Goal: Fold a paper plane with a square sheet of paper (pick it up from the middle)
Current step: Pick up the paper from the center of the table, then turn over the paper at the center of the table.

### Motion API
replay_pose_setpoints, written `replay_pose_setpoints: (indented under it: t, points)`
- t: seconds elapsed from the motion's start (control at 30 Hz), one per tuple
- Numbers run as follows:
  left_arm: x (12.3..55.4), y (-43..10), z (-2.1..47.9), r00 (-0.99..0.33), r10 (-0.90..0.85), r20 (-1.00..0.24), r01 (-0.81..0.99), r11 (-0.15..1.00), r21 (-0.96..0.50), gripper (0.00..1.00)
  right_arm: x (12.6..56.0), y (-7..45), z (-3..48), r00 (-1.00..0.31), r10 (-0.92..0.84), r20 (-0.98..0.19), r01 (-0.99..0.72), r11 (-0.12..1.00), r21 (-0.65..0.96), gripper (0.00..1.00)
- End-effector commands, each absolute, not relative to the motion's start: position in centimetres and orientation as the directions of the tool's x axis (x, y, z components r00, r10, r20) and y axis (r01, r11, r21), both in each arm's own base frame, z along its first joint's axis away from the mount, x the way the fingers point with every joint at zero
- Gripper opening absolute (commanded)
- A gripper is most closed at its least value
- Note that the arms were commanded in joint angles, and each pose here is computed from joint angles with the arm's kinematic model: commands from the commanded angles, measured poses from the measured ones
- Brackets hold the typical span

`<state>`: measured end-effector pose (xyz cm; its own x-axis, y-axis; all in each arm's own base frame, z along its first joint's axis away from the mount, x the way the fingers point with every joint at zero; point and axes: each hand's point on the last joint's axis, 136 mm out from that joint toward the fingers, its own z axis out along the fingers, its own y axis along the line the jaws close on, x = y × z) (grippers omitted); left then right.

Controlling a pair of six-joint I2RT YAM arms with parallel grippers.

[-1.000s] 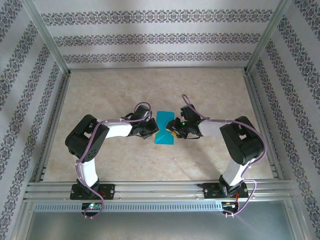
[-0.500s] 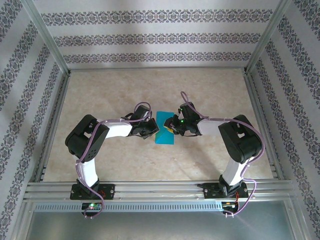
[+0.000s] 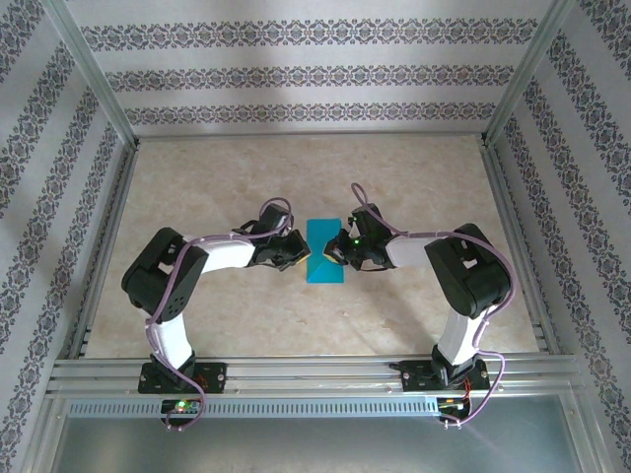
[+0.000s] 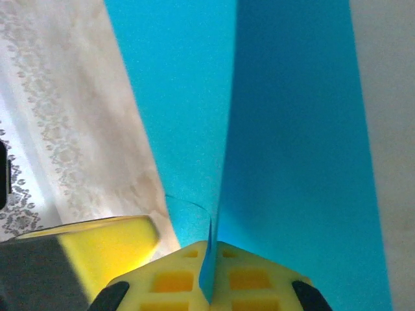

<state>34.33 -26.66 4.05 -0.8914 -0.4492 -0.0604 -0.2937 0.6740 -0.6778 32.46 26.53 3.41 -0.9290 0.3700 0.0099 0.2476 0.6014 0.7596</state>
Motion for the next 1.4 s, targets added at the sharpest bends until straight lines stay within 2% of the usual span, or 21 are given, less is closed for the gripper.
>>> replay_pose_setpoints:
  t: [0.0,0.23,0.33,0.4,0.5,0.53,0.63,0.77,0.9,1.13,1.37]
  points:
    - [34.9,-25.6,9.1,-0.890,-0.437,-0.133,-0.203,0.639,-0.742,0.18,33.5,26.6,7.5,-0.937,0.332,-0.106,0.107,0.566,0.818,0.01]
    - [33.4,-24.5,14.6,-0.878,-0.433,-0.206,-0.064,0.532,-0.844,0.53,34.4,26.2,15.5,-0.936,0.274,-0.220,-0.086,0.428,0.899,0.01]
    - [32.8,-24.9,16.7,-0.877,-0.418,-0.237,0.010,0.478,-0.878,0.75,34.6,26.2,18.8,-0.936,0.260,-0.237,-0.139,0.346,0.928,0.01]
    - [32.6,-25.5,18.3,-0.879,-0.406,-0.251,0.062,0.424,-0.904,0.86,34.6,26.4,20.3,-0.937,0.249,-0.245,-0.163,0.308,0.937,0.01]
    - [32.7,-26.0,20.1,-0.872,-0.417,-0.255,0.101,0.356,-0.929,0.92,34.6,26.8,22.2,-0.943,0.237,-0.233,-0.174,0.246,0.954,0.02]
    - [32.9,-26.2,20.7,-0.872,-0.418,-0.254,0.108,0.342,-0.934,1.00,34.6,27.0,22.8,-0.947,0.234,-0.219,-0.168,0.220,0.961,0.03]
    - [33.1,-27.0,22.6,-0.870,-0.403,-0.286,0.153,0.330,-0.931,1.00,34.8,27.5,24.4,-0.956,0.223,-0.193,-0.161,0.151,0.975,0.04]
    - [33.8,-27.4,23.4,-0.864,-0.404,-0.298,0.167,0.329,-0.929,0.98,34.9,27.8,25.3,-0.961,0.208,-0.181,-0.158,0.120,0.980,0.05]
    - [34.2,-27.9,24.9,-0.856,-0.415,-0.307,0.208,0.268,-0.941,0.87,34.9,27.9,25.0,-0.968,0.195,-0.156,-0.137,0.107,0.985,0.05]
    - [34.3,-28.1,25.9,-0.855,-0.405,-0.323,0.240,0.244,-0.940,0.57,34.9,27.8,24.3,-0.973,0.190,-0.134,-0.117,0.097,0.988,0.05]
    - [34.5,-27.6,25.3,-0.853,-0.414,-0.318,0.228,0.253,-0.940,0.41,35.0,27.7,23.5,-0.975,0.187,-0.121,-0.104,0.098,0.990,0.06]
